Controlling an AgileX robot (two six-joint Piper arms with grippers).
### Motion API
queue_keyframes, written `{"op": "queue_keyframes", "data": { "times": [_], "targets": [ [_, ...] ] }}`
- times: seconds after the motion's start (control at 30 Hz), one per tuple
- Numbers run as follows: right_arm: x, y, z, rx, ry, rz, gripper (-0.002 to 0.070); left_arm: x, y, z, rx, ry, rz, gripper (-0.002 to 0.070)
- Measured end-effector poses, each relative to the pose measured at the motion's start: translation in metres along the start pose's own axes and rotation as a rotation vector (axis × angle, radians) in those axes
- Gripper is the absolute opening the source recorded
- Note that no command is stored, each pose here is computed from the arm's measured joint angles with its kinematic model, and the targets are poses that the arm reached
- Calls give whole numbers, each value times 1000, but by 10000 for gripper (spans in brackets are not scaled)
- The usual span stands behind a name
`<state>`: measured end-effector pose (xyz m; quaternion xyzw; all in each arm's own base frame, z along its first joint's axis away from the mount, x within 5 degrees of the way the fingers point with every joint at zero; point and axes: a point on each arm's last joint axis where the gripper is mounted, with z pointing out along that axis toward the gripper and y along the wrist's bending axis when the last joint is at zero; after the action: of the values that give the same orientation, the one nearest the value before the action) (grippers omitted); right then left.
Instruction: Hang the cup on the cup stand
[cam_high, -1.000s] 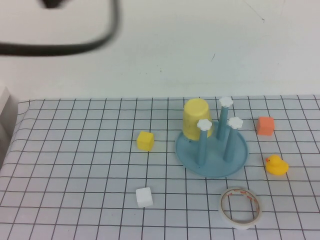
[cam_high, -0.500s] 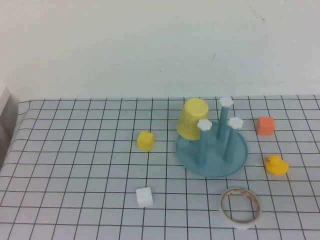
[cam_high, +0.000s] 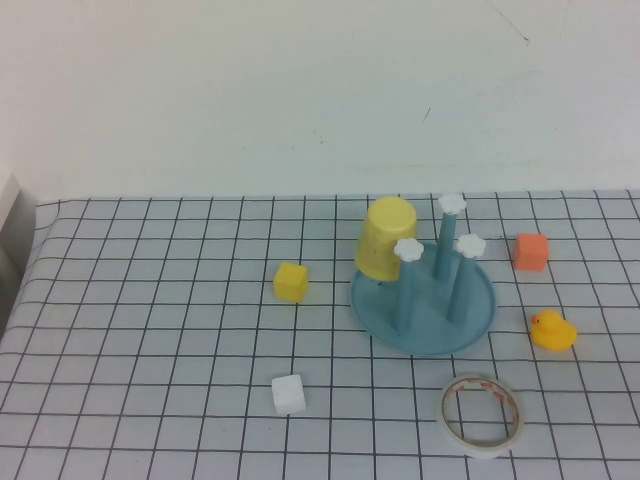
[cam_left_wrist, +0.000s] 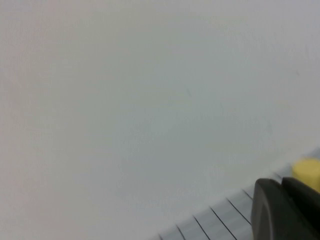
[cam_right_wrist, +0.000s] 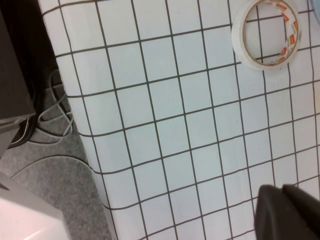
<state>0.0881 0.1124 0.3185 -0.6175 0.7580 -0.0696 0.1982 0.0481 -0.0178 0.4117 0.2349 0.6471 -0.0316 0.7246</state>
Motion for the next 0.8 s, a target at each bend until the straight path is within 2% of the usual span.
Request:
{"op": "queue_keyframes", "data": {
  "times": [0.2,0.47,0.63,0.8],
  "targets": [
    [0,0,0,0,0,0,-1,86,-29,23,62,223,-119,-1],
    [0,0,0,0,0,0,-1,168,-55,24,117,460,-130,-1],
    [0,0,0,0,0,0,-1,191,-61,18,107,514,-159,-1],
    [0,0,0,0,0,0,-1,189,-54,9,-5,470,-278,-1]
  ]
}}
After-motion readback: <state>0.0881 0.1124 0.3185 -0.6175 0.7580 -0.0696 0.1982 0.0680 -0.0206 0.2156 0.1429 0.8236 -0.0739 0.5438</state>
